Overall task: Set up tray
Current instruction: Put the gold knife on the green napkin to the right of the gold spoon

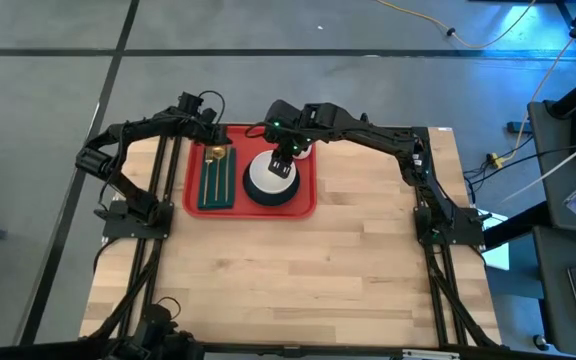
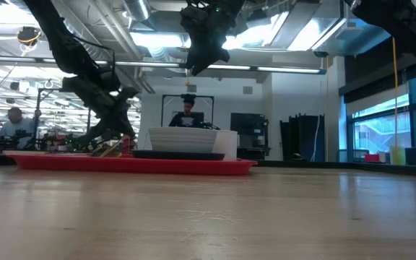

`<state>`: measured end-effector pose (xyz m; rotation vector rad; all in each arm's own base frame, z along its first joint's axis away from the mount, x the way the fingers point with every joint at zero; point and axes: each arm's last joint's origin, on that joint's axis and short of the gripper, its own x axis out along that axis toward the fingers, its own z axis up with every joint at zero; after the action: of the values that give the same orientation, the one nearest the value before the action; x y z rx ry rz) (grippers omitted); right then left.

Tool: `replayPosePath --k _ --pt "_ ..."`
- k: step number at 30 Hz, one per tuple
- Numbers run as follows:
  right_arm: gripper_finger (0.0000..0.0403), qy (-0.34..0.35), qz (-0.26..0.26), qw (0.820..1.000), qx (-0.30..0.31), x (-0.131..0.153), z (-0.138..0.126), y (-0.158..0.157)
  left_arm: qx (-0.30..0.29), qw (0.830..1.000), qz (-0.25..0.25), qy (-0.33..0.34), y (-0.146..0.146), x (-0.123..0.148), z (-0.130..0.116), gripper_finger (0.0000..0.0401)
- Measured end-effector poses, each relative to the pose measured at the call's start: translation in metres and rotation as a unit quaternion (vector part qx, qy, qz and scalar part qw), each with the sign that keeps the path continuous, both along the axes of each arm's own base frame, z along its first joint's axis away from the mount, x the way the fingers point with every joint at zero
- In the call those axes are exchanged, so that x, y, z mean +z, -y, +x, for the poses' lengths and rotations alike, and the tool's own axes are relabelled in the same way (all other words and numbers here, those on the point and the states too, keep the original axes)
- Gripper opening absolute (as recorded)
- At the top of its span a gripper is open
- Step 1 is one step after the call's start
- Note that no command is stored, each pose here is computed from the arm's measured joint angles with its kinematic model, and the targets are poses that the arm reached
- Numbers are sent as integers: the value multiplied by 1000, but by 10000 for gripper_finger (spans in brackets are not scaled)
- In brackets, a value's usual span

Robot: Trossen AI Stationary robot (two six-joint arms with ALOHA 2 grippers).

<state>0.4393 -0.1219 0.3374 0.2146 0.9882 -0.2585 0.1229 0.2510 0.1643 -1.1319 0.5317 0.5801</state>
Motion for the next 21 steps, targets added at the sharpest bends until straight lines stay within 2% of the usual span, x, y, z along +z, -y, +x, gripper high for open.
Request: replayPosePath --k 11,21 --pt "161 0 0 1000 0 0 0 0 19 998 19 -60 4 -7 1 2" --pt "161 0 -1 1000 1 0 0 0 13 997 45 -68 6 -8 9 2"
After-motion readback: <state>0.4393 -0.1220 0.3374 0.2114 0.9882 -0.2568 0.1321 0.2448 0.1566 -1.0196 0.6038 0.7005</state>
